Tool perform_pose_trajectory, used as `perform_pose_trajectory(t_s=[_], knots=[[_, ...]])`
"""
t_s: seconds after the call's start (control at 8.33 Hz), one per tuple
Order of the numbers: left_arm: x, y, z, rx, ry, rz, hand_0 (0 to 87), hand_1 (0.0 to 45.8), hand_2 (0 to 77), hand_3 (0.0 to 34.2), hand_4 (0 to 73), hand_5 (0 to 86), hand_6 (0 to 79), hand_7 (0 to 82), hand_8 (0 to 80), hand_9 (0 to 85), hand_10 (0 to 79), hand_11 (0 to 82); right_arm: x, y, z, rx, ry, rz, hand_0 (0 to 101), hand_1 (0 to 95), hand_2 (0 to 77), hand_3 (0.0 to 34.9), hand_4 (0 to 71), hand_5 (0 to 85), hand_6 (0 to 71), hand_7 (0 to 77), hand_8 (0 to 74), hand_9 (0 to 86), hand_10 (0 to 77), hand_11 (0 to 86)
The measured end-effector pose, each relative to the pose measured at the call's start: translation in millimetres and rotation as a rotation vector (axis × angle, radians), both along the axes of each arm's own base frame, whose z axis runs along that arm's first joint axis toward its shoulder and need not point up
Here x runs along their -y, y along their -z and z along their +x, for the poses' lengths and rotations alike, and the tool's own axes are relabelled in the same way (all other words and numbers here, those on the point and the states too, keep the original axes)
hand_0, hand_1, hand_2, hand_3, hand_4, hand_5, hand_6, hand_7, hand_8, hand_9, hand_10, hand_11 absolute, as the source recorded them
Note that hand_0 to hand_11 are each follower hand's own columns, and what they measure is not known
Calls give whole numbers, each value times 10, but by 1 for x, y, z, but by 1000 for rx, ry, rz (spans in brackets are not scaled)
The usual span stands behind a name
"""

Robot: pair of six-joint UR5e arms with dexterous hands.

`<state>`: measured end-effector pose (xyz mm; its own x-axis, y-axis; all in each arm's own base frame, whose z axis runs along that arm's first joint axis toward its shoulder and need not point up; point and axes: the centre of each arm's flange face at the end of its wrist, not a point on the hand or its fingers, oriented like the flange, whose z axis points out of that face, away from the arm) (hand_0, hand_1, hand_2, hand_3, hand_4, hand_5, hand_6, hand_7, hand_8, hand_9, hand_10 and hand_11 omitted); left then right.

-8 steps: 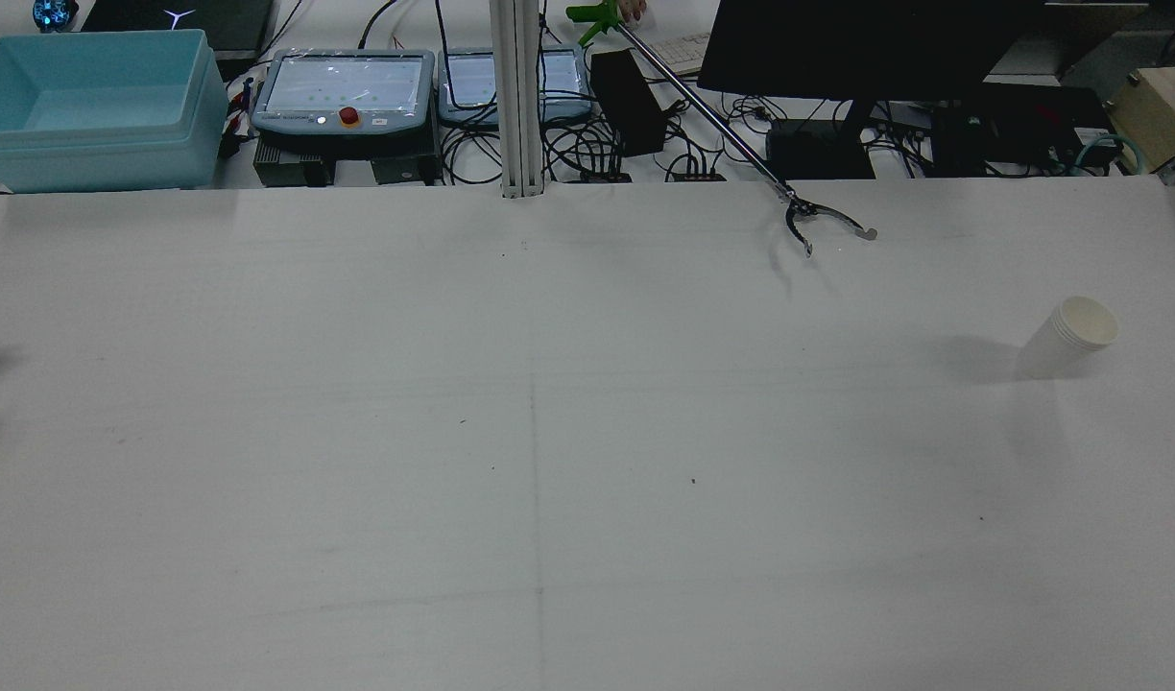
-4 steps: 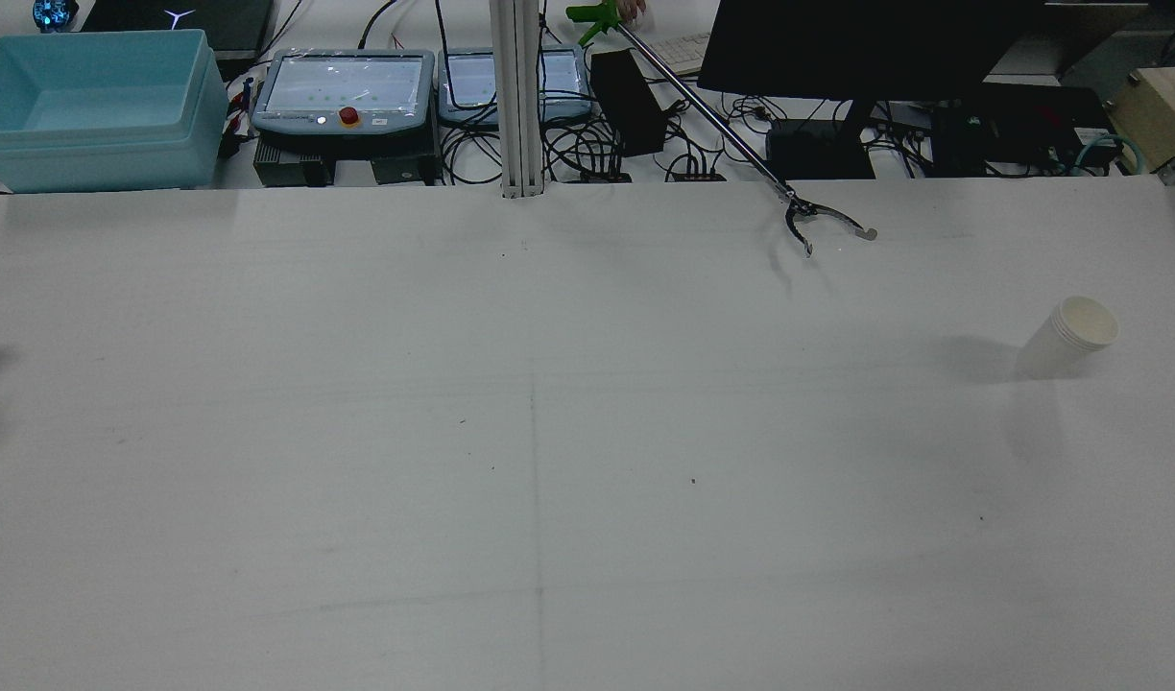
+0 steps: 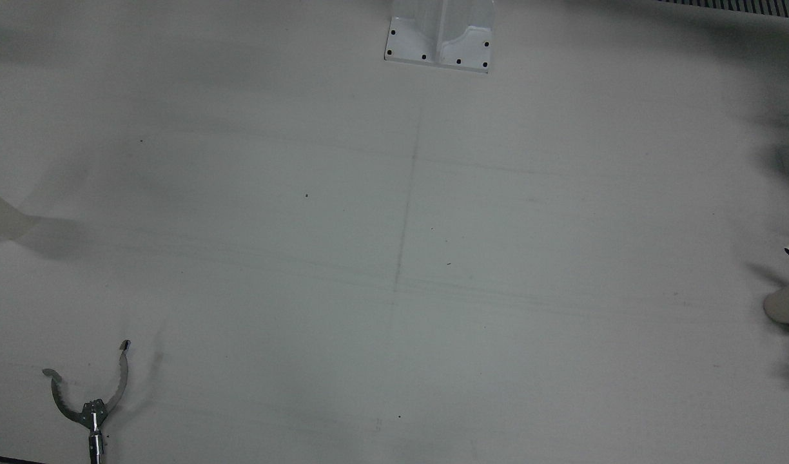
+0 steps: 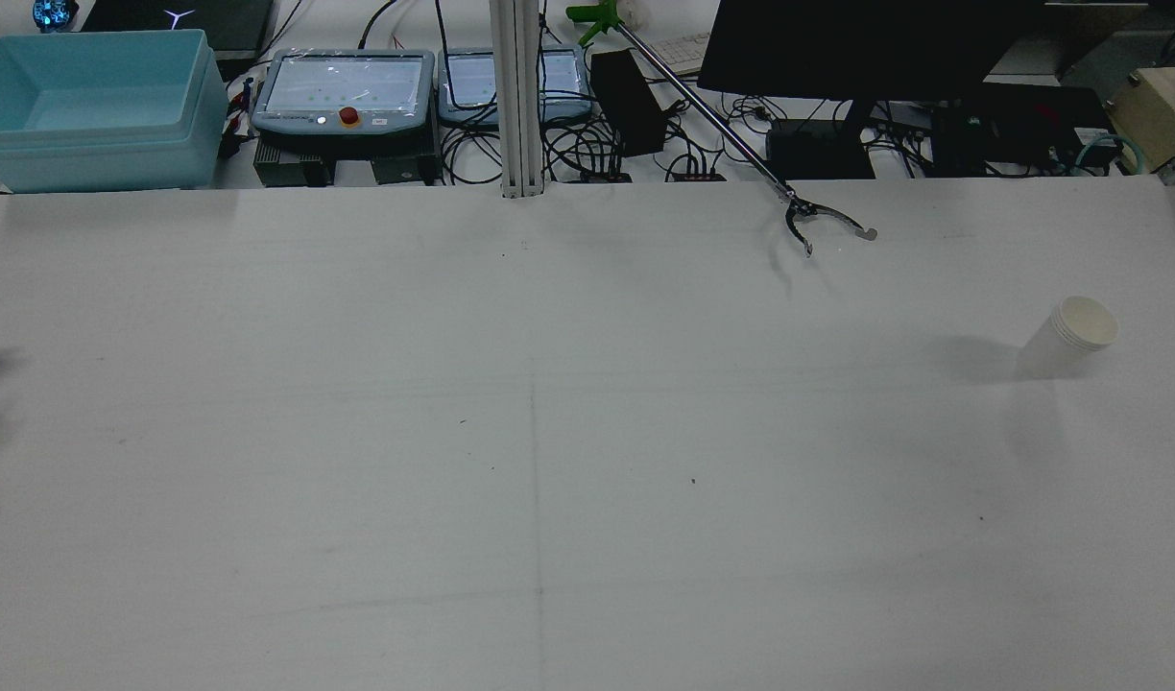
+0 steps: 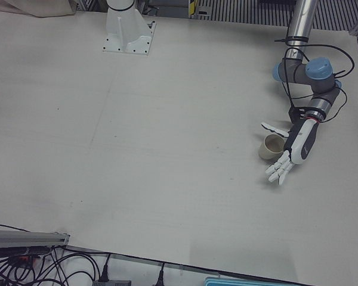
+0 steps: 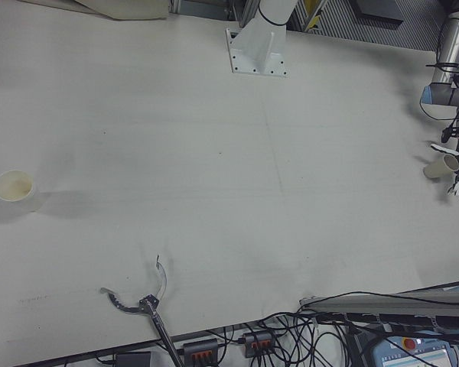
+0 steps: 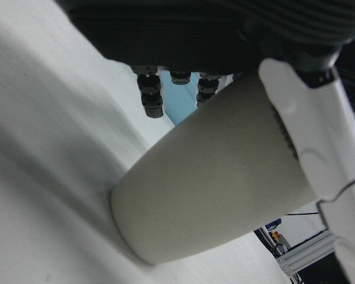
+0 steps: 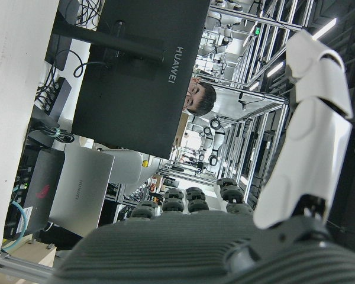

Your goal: Pour water

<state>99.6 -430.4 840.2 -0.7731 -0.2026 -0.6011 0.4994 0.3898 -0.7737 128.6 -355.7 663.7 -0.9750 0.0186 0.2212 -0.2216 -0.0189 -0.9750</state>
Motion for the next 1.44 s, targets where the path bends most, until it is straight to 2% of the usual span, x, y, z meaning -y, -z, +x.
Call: perform_pose_trajectory(t_s=[0.36,0.48,0.6,0.72,0.96,1.08,1.2,1.32,1.44], knots=[[0,0,0,0,1,0,497,60,16,5,185,114,76,136,5,44,104,164,-1,-1,0,0,-1,-1,483,202,207,0,0,5,5,125,44,82,16,38],[1,0,0,-1,5,0,514,60,16,5,371,311,76,147,5,49,120,185,-1,-1,1,0,-2,-2,483,202,207,0,0,5,5,125,44,82,16,38],[1,1,0,-3,10,-1,515,65,16,6,447,371,98,169,22,76,131,202,-1,-1,1,0,-2,-2,483,202,207,0,0,5,5,125,44,82,16,38],[2,2,0,-8,13,-2,515,54,16,6,485,382,98,180,33,76,131,202,-1,-1,1,0,-2,-2,483,202,207,0,0,5,5,125,44,82,16,38],[2,3,0,-14,15,-4,579,136,22,5,496,382,147,191,54,93,153,229,-1,-1,1,0,-4,-2,483,202,207,0,0,5,5,125,44,82,16,38],[3,3,0,-18,15,-5,580,175,109,6,496,376,164,213,54,98,169,245,-1,-1,1,0,-4,-2,483,202,207,0,0,5,5,125,38,82,16,38],[2,3,-1,-28,14,-10,540,202,169,6,496,376,164,218,65,114,169,256,-1,0,1,0,-3,-1,483,202,207,0,0,5,5,125,38,82,16,38],[2,3,-1,-47,10,-22,540,202,169,6,496,376,164,218,65,114,169,256,0,-1,-2,-9,7,-3,483,202,207,0,0,5,5,125,38,82,16,38],[2,2,-2,-78,8,-42,515,191,229,5,496,376,164,224,65,114,169,262,3,-8,-11,-52,34,-12,482,202,218,0,0,5,5,125,38,82,16,38]])
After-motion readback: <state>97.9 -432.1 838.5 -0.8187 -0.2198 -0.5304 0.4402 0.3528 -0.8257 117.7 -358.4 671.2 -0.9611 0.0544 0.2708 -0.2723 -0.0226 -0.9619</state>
